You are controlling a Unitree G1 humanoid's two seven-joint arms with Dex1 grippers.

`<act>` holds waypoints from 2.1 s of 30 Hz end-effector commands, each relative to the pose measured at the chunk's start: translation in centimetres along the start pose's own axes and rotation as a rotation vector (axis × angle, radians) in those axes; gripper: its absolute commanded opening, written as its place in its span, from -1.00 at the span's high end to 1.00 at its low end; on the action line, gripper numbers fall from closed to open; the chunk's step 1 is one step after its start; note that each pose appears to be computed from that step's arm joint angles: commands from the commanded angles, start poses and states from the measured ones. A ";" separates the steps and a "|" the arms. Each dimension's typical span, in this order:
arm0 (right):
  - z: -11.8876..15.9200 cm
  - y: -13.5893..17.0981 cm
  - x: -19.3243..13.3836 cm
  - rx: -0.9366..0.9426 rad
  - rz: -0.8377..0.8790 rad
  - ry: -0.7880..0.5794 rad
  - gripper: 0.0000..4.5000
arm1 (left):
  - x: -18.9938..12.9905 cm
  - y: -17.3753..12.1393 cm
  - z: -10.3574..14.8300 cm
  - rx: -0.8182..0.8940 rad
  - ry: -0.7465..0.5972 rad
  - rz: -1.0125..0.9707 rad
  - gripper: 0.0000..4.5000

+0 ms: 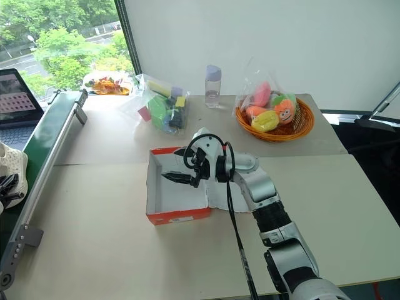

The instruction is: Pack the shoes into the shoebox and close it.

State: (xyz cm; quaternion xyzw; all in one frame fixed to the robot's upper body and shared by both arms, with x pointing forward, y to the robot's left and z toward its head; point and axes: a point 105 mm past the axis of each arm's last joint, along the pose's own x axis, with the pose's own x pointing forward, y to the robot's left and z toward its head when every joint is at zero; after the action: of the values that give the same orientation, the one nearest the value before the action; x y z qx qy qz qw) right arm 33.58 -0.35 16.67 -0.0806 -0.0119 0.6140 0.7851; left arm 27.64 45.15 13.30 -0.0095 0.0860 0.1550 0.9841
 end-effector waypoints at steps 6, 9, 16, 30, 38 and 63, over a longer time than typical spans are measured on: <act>1.4 0.1 0.0 -0.050 0.003 -0.032 -1.00 | 0.0 0.2 0.6 -0.014 -0.028 0.065 0.96; 1.5 0.1 -0.1 -0.032 0.000 -0.042 -1.00 | -0.1 -1.2 2.5 0.020 -0.108 0.049 0.96; 2.6 -1.0 -1.2 0.156 -0.056 -0.104 -1.00 | -3.0 -13.3 4.9 0.001 -0.284 -0.255 0.96; 3.1 -3.8 -3.1 0.608 -0.237 -0.181 -1.00 | -6.0 -28.4 7.7 -0.087 -0.353 -0.636 0.96; 4.2 -5.8 -4.1 0.854 -0.321 -0.312 -1.00 | -8.5 -34.7 8.6 -0.063 -0.377 -0.872 0.96; 4.4 -6.5 -3.7 0.903 -0.366 -0.315 0.61 | -9.4 -35.1 7.0 0.047 -0.275 -1.024 0.86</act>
State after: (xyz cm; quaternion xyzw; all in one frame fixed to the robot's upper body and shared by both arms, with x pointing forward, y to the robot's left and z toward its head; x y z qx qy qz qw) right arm 37.99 -3.78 20.41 0.3628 0.1615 0.4220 0.8150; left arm 31.53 8.12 19.79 -0.0124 -0.0262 -0.3432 0.9388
